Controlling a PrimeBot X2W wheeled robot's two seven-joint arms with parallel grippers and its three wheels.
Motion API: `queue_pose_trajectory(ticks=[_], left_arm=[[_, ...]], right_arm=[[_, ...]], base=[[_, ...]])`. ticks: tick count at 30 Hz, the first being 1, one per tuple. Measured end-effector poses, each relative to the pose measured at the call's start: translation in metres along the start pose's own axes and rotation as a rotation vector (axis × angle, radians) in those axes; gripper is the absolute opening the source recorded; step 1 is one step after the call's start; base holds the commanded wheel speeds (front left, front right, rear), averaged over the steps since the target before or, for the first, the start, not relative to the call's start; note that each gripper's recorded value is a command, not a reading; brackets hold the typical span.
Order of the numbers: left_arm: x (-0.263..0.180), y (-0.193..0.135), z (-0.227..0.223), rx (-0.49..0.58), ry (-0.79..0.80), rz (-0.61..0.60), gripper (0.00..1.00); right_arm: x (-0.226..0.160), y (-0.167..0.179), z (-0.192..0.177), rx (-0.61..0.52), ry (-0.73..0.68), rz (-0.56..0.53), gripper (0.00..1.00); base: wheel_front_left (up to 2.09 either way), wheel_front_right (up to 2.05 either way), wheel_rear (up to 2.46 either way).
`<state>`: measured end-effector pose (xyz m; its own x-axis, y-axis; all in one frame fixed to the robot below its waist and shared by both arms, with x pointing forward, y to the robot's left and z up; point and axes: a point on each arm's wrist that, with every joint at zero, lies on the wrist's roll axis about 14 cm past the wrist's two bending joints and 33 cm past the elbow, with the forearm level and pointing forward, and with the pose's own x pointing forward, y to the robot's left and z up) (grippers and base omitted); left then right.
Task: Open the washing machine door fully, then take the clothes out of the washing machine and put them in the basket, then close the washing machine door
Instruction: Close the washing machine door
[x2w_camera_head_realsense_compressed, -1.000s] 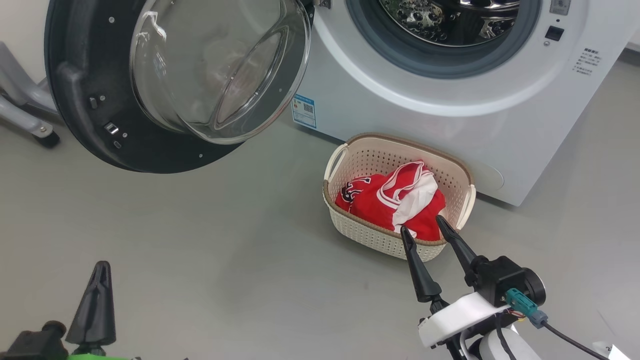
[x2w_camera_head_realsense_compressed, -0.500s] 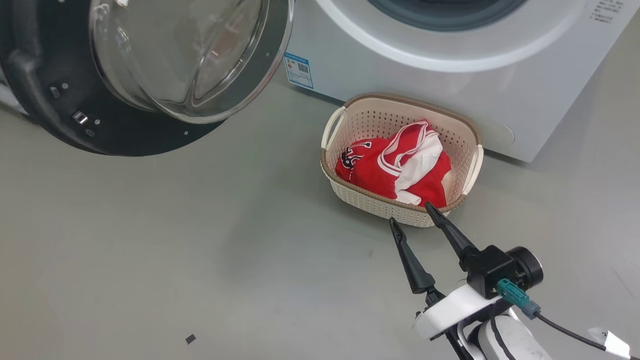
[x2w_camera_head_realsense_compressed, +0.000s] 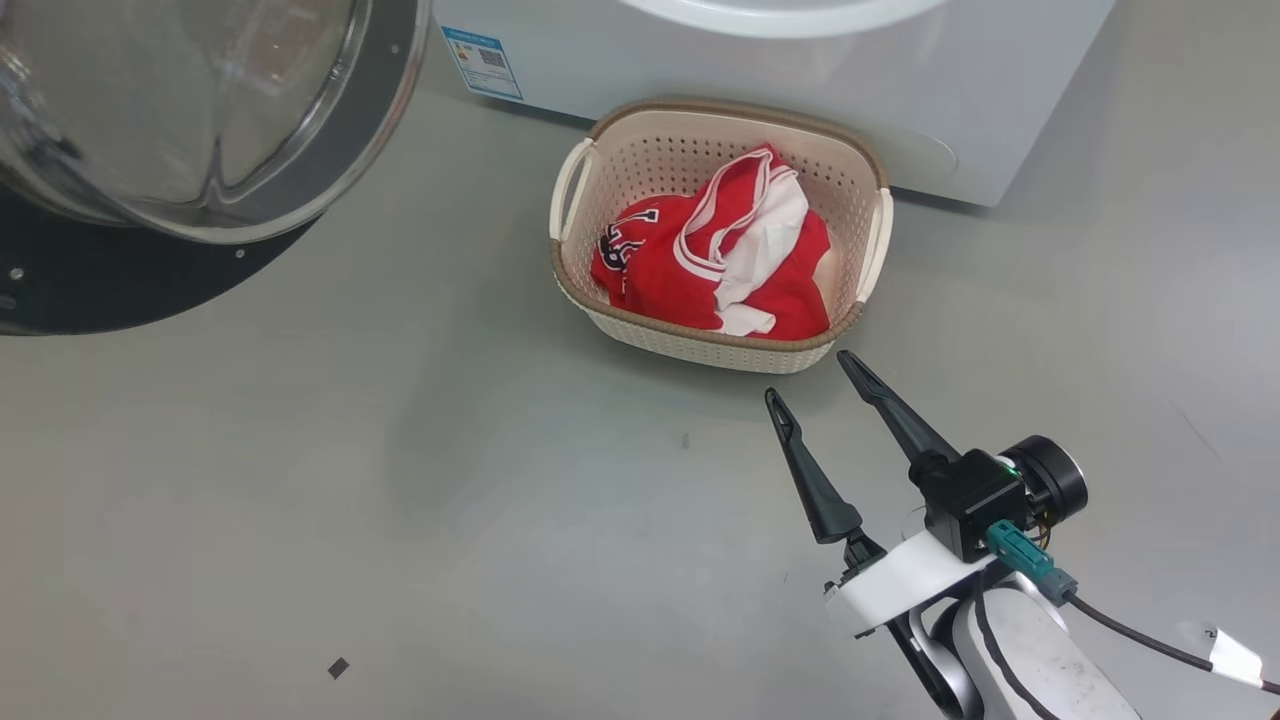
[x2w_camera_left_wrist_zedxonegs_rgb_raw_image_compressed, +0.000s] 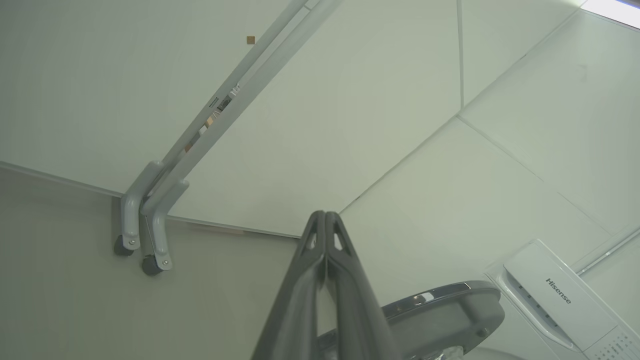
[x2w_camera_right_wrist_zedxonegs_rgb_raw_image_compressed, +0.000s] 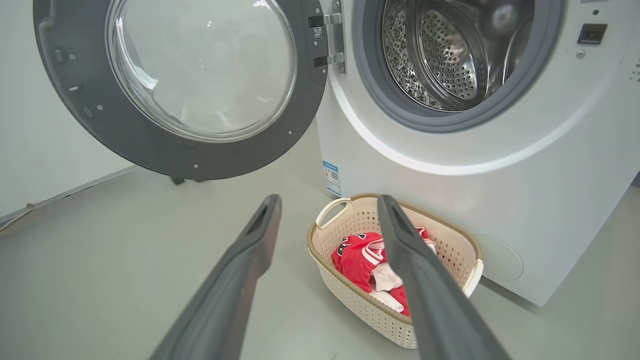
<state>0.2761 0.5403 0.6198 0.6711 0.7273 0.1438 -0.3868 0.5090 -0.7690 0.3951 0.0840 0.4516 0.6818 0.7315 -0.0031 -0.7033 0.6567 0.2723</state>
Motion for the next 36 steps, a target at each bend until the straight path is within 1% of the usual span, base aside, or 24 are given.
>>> queue_pose_trajectory(ticks=[3, 6, 10, 13, 22, 25, 34, 36], left_arm=[[0.019, 0.005, -0.011, -0.150, 0.046, 0.052, 0.00], [0.038, 0.007, -0.015, -0.233, 0.081, 0.106, 0.00], [0.055, 0.013, -0.029, -0.241, 0.152, 0.190, 0.00], [0.066, 0.017, -0.047, -0.284, 0.186, 0.239, 0.00], [0.088, 0.005, -0.109, -0.351, 0.325, 0.247, 0.00], [0.090, 0.004, -0.127, -0.348, 0.380, 0.255, 0.00], [0.089, 0.006, -0.146, -0.356, 0.456, 0.286, 0.00], [0.086, 0.005, -0.156, -0.356, 0.509, 0.290, 0.00]], right_arm=[[-0.004, -0.010, -0.004, 0.006, 0.007, -0.031, 1.00], [-0.007, -0.020, -0.006, 0.011, 0.010, -0.058, 1.00], [-0.011, -0.030, -0.010, 0.017, 0.019, -0.088, 1.00], [-0.014, -0.038, -0.012, 0.021, 0.022, -0.115, 1.00], [-0.025, -0.061, -0.021, 0.026, 0.037, -0.196, 1.00], [-0.026, -0.064, -0.022, 0.028, 0.040, -0.204, 1.00], [-0.025, -0.068, -0.022, 0.024, 0.034, -0.217, 1.00], [-0.025, -0.068, -0.022, 0.023, 0.035, -0.217, 1.00]], base=[[0.00, 0.00, 0.00], [0.00, 0.00, 0.00], [0.00, 0.00, 0.00], [0.00, 0.00, 0.00], [0.00, 0.00, 0.00], [0.00, 0.00, 0.00], [0.00, 0.00, 0.00], [0.00, 0.00, 0.00]])
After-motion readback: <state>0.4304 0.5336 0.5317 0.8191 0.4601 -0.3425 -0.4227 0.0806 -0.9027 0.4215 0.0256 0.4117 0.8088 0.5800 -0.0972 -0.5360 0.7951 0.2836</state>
